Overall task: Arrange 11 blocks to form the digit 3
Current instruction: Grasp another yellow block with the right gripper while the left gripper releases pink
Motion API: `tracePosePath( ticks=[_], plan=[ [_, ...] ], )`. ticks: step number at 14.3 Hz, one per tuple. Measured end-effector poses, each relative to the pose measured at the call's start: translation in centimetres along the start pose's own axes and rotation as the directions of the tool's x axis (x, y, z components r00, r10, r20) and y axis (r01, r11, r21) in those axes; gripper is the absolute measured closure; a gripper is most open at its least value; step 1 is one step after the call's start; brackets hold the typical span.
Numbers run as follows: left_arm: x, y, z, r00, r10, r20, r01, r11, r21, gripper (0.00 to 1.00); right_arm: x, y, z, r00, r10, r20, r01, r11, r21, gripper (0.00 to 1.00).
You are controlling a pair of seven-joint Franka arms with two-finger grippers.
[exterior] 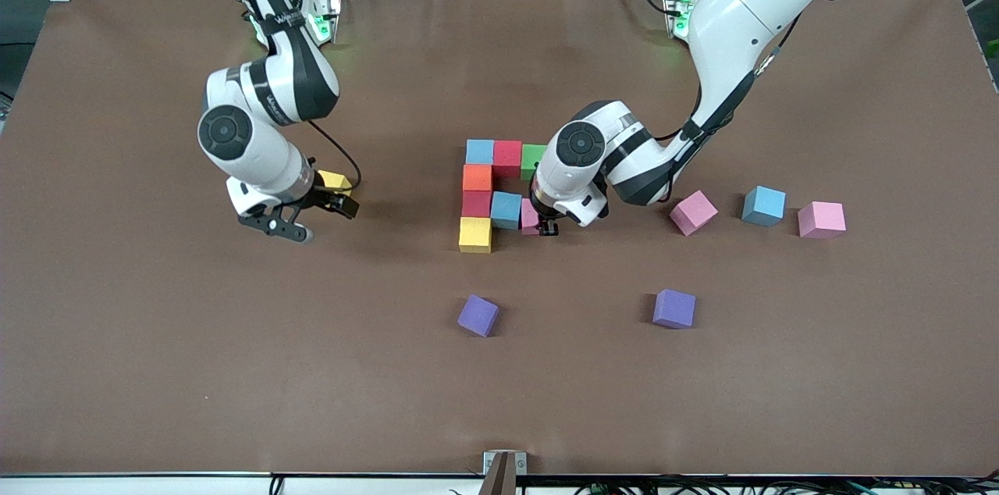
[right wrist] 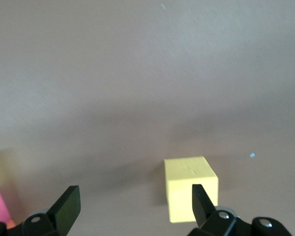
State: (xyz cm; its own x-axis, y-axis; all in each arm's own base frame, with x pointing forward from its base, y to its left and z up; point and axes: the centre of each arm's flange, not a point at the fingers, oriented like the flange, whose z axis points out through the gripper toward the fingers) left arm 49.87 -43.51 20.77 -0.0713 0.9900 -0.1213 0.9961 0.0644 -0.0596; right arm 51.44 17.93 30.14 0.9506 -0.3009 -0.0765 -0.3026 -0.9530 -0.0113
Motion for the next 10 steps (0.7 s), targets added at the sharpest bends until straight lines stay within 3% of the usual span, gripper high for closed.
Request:
tracePosePath(
  ticks=[6, 10],
  plan=[
    [0.0, -0.2, 0.1, 1.000, 0.014, -0.004, -0.014, 1.000, -0.007, 0.45, -3.0, 3.7, 5.1, 1.000, 0.009, -0.029, -0.009, 1.000, -0.006, 0.00],
    [-0.4, -0.7, 0.2, 1.000, 0.027, -0.007, -0.027, 1.000, -0.008, 0.45, -3.4, 4.1, 5.7, 0.999, -0.009, -0.040, 0.008, 1.000, -0.017, 0.00]
  ],
)
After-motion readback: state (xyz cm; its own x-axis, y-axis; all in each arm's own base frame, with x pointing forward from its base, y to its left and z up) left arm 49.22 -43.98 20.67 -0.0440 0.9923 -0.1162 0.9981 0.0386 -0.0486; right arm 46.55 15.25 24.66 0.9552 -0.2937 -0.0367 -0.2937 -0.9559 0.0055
